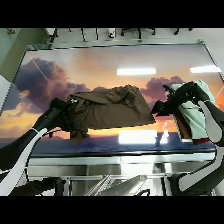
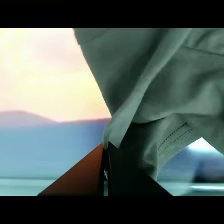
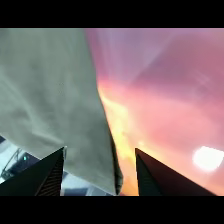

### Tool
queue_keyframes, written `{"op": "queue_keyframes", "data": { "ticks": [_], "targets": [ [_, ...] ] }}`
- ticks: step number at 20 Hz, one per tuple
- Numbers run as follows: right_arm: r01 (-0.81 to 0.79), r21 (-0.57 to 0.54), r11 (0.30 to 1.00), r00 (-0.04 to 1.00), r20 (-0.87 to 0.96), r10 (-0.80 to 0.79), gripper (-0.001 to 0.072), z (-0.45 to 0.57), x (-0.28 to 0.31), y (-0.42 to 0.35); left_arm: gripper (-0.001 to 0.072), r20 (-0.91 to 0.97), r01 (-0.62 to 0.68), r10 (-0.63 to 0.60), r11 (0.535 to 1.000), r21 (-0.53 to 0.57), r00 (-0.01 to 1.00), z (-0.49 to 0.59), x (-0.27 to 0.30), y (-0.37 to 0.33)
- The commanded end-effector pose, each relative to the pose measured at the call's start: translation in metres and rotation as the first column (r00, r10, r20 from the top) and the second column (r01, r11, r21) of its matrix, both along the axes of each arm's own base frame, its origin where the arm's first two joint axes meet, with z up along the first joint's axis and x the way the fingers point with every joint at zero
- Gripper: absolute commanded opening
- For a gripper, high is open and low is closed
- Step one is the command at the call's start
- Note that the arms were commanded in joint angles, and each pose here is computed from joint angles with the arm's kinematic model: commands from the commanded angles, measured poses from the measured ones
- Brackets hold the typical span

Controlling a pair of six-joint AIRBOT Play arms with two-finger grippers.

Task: Fold the shirts.

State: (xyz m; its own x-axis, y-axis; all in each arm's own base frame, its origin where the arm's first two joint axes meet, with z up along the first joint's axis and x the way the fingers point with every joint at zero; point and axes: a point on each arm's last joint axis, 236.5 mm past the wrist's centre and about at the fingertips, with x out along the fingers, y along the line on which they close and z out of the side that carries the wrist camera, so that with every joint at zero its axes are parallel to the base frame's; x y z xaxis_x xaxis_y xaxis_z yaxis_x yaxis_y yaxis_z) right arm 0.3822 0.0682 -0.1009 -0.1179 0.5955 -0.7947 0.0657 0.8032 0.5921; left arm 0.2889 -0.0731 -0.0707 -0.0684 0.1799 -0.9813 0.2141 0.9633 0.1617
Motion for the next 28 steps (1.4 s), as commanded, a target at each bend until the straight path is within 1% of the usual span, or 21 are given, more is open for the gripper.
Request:
{"op": "queue_keyframes", "data": {
  "ticks": [1,4,5,6,7,8,9,11,13,15,16,17,18,19,20,22,23,24,25,26,28],
  "targets": [
    [-0.004,-0.012,1.0,0.999,-0.049,0.003,0.0499,-0.02,-0.014,0.003,0.0016,-0.041,-0.057,0.053,0.993,-0.107,0.998,-0.002,-0.002,0.0],
    [0.002,0.039,0.999,0.998,-0.066,0.0,0.0497,-0.023,-0.014,0.024,0.0016,-0.061,-0.096,0.087,0.982,-0.163,0.994,-0.002,0.0,0.006],
    [0.003,0.058,0.998,0.998,-0.065,0.0,0.0423,-0.024,-0.012,0.034,0.0016,-0.067,-0.122,0.111,0.973,-0.196,0.992,-0.002,0.001,0.007],
    [-0.012,0.077,0.997,0.999,-0.052,0.016,0.0229,-0.023,-0.011,0.044,0.0016,-0.065,-0.142,0.13,0.963,-0.231,0.989,-0.002,0.004,0.006],
    [-0.026,0.09,0.996,0.999,-0.041,0.029,0.0061,-0.022,-0.01,0.055,0.0016,-0.064,-0.159,0.146,0.946,-0.282,0.987,-0.001,0.007,0.001],
    [-0.032,0.109,0.993,0.999,-0.032,0.036,0.0024,-0.018,-0.009,0.068,0.0016,-0.065,-0.178,0.166,0.922,-0.344,0.984,0.002,0.011,-0.006],
    [-0.035,0.137,0.99,0.999,-0.023,0.039,0.0024,-0.012,-0.007,0.081,0.0016,-0.069,-0.202,0.191,0.874,-0.441,0.979,0.009,0.017,-0.019],
    [-0.04,0.183,0.982,0.999,0.036,0.034,0.0023,0.016,0.005,0.098,0.0016,-0.039,-0.214,0.252,0.72,-0.66,0.967,0.047,0.036,-0.048],
    [-0.055,0.221,0.974,0.985,0.173,0.017,0.0023,0.076,0.028,0.099,0.0016,0.069,-0.141,0.327,0.576,-0.805,0.942,0.115,0.061,-0.054],
    [-0.062,0.241,0.968,0.923,0.383,-0.036,0.0023,0.173,0.052,0.09,0.0016,0.248,0.01,0.418,0.494,-0.869,0.874,0.209,0.078,-0.039],
    [-0.066,0.245,0.967,0.847,0.526,-0.075,0.0023,0.243,0.058,0.082,0.0016,0.36,0.116,0.473,0.469,-0.876,0.804,0.27,0.08,-0.027],
    [-0.079,0.236,0.969,0.746,0.659,-0.099,0.0023,0.309,0.055,0.076,0.0016,0.476,0.233,0.523,0.464,-0.855,0.707,0.332,0.074,-0.017],
    [-0.084,0.206,0.975,0.606,0.787,-0.114,0.0023,0.378,0.043,0.069,0.0016,0.607,0.351,0.568,0.501,-0.791,0.555,0.401,0.06,-0.004],
    [-0.083,0.181,0.98,0.461,0.879,-0.123,0.0023,0.44,0.024,0.066,0.0016,0.711,0.433,0.589,0.565,-0.702,0.384,0.461,0.039,0.006],
    [-0.075,0.161,0.984,0.307,0.943,-0.131,0.0023,0.497,-0.003,0.064,0.0016,0.79,0.503,0.586,0.636,-0.585,0.178,0.525,0.005,0.012],
    [-0.057,0.136,0.989,-0.024,0.99,-0.138,0.0023,0.599,-0.074,0.066,0.0016,0.833,0.546,0.521,0.759,-0.355,-0.183,0.622,-0.071,0.007],
    [-0.046,0.137,0.989,-0.154,0.978,-0.143,0.0023,0.634,-0.108,0.066,0.0016,0.821,0.53,0.477,0.805,-0.266,-0.313,0.654,-0.105,0.001],
    [-0.024,0.146,0.989,-0.271,0.951,-0.147,0.0023,0.662,-0.14,0.063,0.0016,0.804,0.492,0.427,0.848,-0.197,-0.414,0.677,-0.131,-0.004],
    [0.005,0.154,0.988,-0.35,0.926,-0.142,0.0024,0.68,-0.164,0.059,0.0016,0.796,0.459,0.388,0.874,-0.158,-0.465,0.69,-0.144,-0.008],
    [0.039,0.151,0.988,-0.405,0.906,-0.123,0.0023,0.691,-0.181,0.054,0.0016,0.799,0.431,0.357,0.892,-0.137,-0.484,0.698,-0.148,-0.011],
    [0.093,0.127,0.988,-0.426,0.901,-0.075,0.0024,0.691,-0.188,0.047,0.0016,0.828,0.406,0.352,0.898,-0.168,-0.436,0.699,-0.13,-0.005]
  ]
}}
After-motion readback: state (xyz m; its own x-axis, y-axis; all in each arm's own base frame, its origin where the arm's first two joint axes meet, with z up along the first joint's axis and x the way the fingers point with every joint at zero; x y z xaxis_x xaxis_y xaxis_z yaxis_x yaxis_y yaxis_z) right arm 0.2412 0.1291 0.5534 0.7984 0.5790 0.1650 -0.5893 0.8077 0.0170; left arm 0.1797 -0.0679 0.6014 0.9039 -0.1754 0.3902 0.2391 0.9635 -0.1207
